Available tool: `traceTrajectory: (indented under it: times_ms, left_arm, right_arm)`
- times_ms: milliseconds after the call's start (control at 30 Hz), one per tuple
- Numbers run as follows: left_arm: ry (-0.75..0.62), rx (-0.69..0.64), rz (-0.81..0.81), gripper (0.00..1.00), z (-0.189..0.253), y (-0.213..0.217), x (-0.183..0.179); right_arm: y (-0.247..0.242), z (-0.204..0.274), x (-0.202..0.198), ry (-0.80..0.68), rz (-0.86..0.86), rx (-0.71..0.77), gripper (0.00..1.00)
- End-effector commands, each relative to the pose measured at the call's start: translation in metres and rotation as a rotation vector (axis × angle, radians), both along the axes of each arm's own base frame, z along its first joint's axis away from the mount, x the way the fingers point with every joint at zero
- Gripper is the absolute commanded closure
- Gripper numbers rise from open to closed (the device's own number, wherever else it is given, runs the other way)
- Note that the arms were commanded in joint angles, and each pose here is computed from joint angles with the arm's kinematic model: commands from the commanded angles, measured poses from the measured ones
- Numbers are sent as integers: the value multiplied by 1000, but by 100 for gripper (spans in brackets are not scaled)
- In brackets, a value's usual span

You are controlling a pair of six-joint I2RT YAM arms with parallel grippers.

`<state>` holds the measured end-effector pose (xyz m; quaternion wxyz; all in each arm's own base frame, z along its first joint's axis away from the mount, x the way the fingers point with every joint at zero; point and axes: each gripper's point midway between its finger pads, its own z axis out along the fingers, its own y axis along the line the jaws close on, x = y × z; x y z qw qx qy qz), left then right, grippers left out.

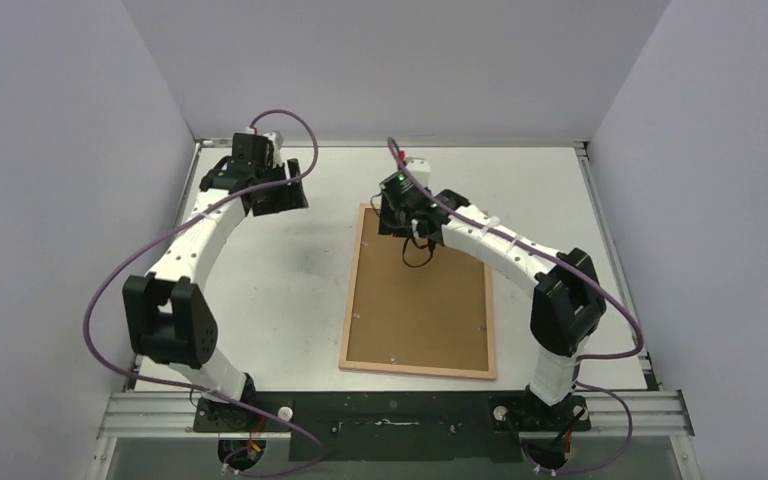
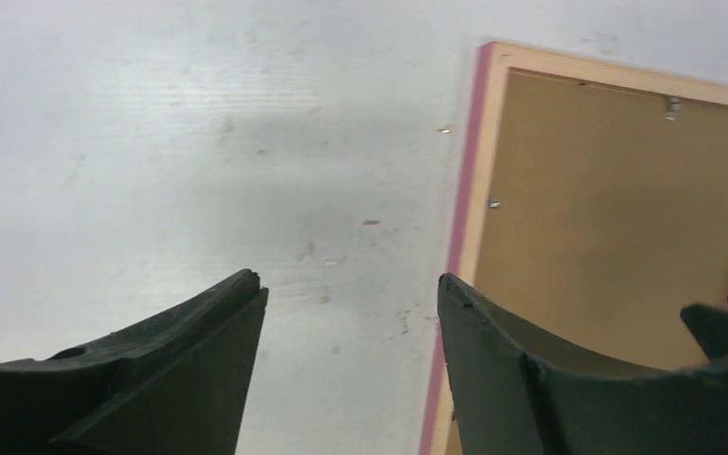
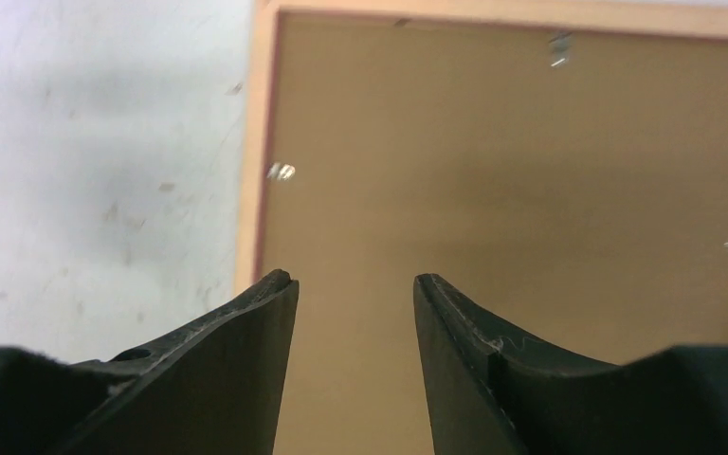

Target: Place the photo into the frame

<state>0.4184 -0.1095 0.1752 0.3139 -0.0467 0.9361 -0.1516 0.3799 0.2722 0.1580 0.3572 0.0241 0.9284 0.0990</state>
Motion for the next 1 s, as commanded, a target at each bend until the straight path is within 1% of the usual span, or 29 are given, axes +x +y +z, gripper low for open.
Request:
traceTrajectory:
  times_ms: [0, 33, 67, 100, 133, 167, 300, 467, 633, 733, 967]
  left_arm:
    - [-39, 234, 188, 32, 12, 63, -34]
    - [-36, 258, 208, 29, 14, 71, -41]
    - [-31, 279, 224, 23, 15, 77, -48]
    - [-19, 300, 238, 12, 14, 82, -55]
    - [-17, 325, 263, 4, 15, 89, -60]
    - [-13, 339, 282, 3, 15, 94, -65]
    - [20, 352, 364, 3, 12, 107, -79]
    - [81, 293, 489, 3, 3, 127, -99]
    - [146, 155, 569, 3, -17, 131, -113]
    - [171, 61, 580, 3, -28, 125, -118]
    - [194, -118, 601, 3, -43, 111, -124]
  right_arm:
    - [43, 8, -25, -12, 30, 8, 50]
    - [54, 5, -31, -11, 44, 1, 50]
    - [64, 1, -35, -11, 56, -10, 50]
    - [72, -1, -40, -10, 61, -26, 50]
    - [78, -6, -44, -4, 64, -47, 50]
    - [83, -13, -47, 5, 59, -70, 50]
    - [96, -31, -61, 44, 45, -118, 50]
    - [120, -48, -74, 88, 90, -127, 51]
    - [128, -65, -79, 116, 106, -204, 54]
    - [126, -76, -80, 116, 96, -250, 57]
    - [125, -92, -83, 128, 99, -303, 58]
